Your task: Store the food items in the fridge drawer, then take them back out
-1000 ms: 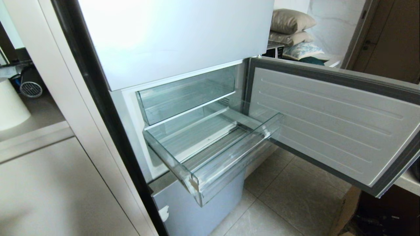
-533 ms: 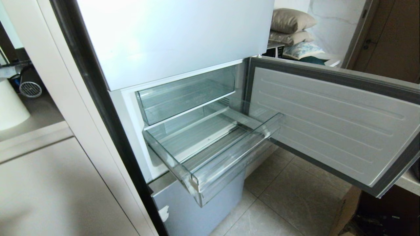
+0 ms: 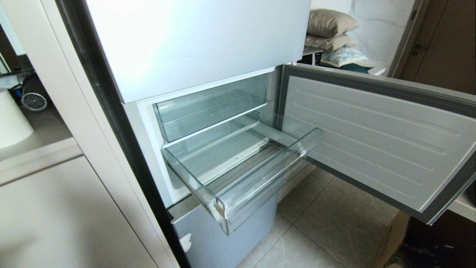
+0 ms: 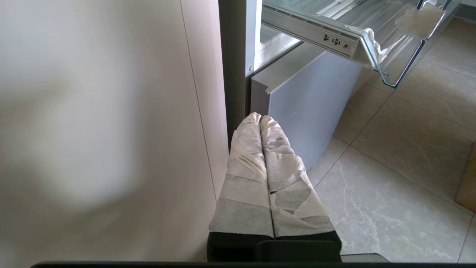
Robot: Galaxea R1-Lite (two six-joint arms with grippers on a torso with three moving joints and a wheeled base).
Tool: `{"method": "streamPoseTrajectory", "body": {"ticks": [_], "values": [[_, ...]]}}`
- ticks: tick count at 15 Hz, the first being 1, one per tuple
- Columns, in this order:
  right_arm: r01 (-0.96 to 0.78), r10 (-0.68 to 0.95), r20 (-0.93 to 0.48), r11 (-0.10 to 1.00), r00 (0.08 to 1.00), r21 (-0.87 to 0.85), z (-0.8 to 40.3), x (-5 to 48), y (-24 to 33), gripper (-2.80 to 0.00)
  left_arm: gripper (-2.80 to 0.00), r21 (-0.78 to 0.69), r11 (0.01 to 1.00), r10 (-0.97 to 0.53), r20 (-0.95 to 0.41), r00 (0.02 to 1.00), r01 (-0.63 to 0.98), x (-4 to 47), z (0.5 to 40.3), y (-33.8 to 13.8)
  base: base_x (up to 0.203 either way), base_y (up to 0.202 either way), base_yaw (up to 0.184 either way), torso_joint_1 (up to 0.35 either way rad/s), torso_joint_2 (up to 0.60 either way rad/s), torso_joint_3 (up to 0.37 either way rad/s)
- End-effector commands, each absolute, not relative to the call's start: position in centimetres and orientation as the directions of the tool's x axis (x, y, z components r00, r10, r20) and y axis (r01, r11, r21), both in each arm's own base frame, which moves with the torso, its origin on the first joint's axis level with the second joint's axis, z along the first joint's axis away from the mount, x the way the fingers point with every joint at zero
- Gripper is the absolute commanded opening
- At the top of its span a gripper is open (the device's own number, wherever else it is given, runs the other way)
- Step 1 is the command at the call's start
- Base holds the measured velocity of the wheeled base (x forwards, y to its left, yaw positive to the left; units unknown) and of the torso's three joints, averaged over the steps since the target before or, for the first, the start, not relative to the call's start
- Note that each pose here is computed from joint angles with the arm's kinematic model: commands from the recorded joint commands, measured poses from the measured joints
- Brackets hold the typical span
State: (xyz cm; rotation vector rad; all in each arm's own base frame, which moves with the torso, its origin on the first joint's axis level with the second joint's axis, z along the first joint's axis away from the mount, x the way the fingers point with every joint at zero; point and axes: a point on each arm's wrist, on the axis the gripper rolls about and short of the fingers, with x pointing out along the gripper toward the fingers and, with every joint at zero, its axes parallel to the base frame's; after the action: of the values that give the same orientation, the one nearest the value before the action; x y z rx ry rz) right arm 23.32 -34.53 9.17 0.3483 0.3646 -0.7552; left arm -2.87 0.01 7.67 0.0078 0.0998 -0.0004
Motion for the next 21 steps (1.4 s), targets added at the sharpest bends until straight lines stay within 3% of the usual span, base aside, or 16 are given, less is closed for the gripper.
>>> {"method": "streamPoseTrajectory", "body": {"ticks": [1, 5, 8, 9, 12, 15, 18, 21], "values": [[0.702, -0.578, -0.445, 0.686, 0.684, 0.189, 8.1, 23.8, -35.2, 0.0, -2.8, 0.008, 1.0, 0.0, -0.101, 0.995, 0.001, -2.9, 7.6, 0.0, 0.0, 0.0, 0.0, 0.0, 0.0, 0.0], [0.689, -0.577, -0.403, 0.686, 0.711, 0.234, 10.2, 23.6, -34.8, 0.0, -2.8, 0.008, 1.0, 0.0, -0.101, 0.995, 0.001, -2.9, 7.6, 0.0, 0.0, 0.0, 0.0, 0.0, 0.0, 0.0], [0.661, -0.588, -0.314, 0.713, 0.745, 0.234, 15.3, 21.3, -32.0, 0.0, -2.8, 0.008, 1.0, 0.001, -0.101, 0.995, -0.001, -2.9, 7.6, 0.0, 0.0, 0.0, 0.0, 0.0, 0.0, 0.0], [0.643, -0.584, -0.275, 0.73, 0.763, 0.232, 17.4, 20.2, -30.3, -2.8, -2.8, 0.008, 1.0, 0.0, -0.101, 0.995, 0.001, -2.9, 7.6, 0.0, 0.0, 0.0, 0.0, 0.0, 0.0, 0.0], [0.58, -0.557, -0.163, 0.789, 0.814, 0.204, 22.3, 16.3, -23.3, -2.8, -2.8, 0.008, 1.0, 0.0, -0.101, 0.995, 0.001, -2.9, 7.6, 0.0, 0.0, 0.0, 0.0, 0.0, 0.0, 0.0], [0.429, -0.426, -0.052, 0.89, 0.903, 0.153, 23.9, 12.9, -13.3, -2.8, -2.8, 0.008, 1.0, 0.0, -0.101, 0.995, 0.001, -2.9, 7.6, 0.0, 0.0, 0.0, 0.0, 0.0, 0.0, 0.0], [0.1, -0.096, -0.04, 0.988, 0.995, 0.119, 21.0, 11.3, -4.3, -2.8, -2.8, 0.008, 1.0, 0.001, -0.101, 0.995, 0.0, -2.9, 7.6, 0.0, 0.0, 0.0, 0.0, 0.0, 0.0, 0.0], [-0.113, 0.113, -0.002, 0.992, 0.994, 0.049, 17.0, 5.4, -0.1, -2.8, -2.8, 0.008, 1.0, 0.0, -0.101, 0.995, 0.001, -2.9, 7.6, 0.0, 0.0, 0.0, 0.0, 0.0, 0.0, 0.0]]}}
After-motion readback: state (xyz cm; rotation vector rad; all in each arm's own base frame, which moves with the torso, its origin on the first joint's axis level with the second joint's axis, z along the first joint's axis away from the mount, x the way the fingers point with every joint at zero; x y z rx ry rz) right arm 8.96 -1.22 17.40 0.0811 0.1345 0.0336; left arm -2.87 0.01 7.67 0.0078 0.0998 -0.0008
